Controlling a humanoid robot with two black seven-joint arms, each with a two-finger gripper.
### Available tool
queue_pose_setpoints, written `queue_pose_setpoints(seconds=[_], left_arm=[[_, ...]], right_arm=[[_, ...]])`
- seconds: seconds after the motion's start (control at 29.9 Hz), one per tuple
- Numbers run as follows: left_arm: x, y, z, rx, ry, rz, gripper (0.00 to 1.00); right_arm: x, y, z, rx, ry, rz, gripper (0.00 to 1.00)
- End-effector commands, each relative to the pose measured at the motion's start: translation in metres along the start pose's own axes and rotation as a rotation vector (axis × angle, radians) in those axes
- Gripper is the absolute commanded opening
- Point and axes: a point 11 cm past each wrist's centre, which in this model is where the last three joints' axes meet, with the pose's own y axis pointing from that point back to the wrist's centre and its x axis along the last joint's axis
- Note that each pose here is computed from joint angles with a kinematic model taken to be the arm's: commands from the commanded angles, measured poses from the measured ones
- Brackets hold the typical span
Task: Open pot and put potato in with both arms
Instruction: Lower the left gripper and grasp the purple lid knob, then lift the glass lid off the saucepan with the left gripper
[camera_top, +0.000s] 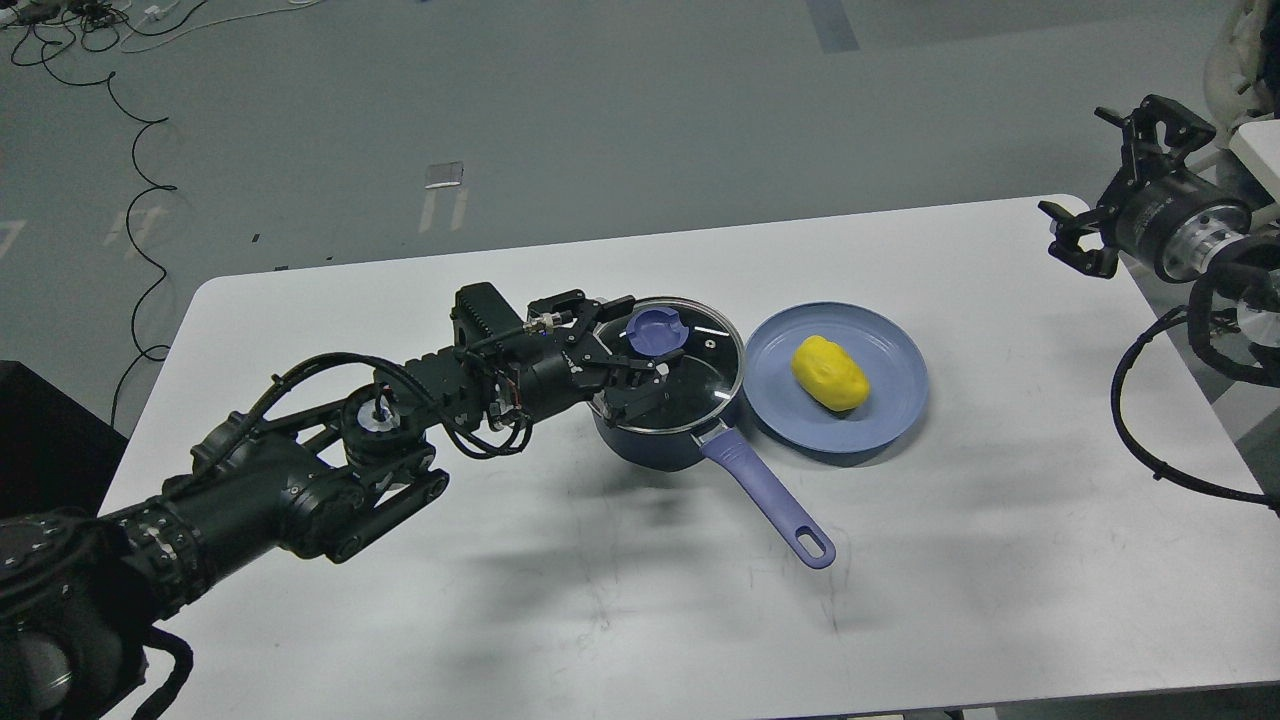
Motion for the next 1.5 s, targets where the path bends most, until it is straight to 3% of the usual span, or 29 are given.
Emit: queue_pose_setpoints(seconds=[0.0,0.07,0.3,0.87,1.14,1.37,1.47], left_arm=[[-0.001,0.0,0.0,0.001,0.008,-0.001,0.81],[-0.001,0.0,0.0,0.001,0.007,0.0,0.81],[-0.001,0.0,0.0,0.002,0.01,0.001,0.65],[0.012,0.001,0.011,-0.068,0.009,0.033,0.64],[0.084,0.005,-0.007,-0.04,0.131,0.196,0.64],[0.071,0.053,-0.054,0.071,0.112,0.16,0.64],[0.038,0.085,-0.068,0.12,0.137,0.112,0.64]], right_arm=[[0.0,0.0,0.001,-0.002,0.001,0.0,1.0],[0.0,0.0,0.002,-0.004,0.003,0.001,1.0],[0.001,0.0,0.003,-0.007,0.001,0.002,1.0],[0.003,0.002,0.006,-0.001,0.001,0.007,1.0],[0.003,0.002,0.006,-0.001,0.001,0.008,1.0],[0.002,0.002,0.006,0.0,0.001,0.005,1.0],[0.002,0.001,0.007,-0.002,0.001,0.004,1.0]])
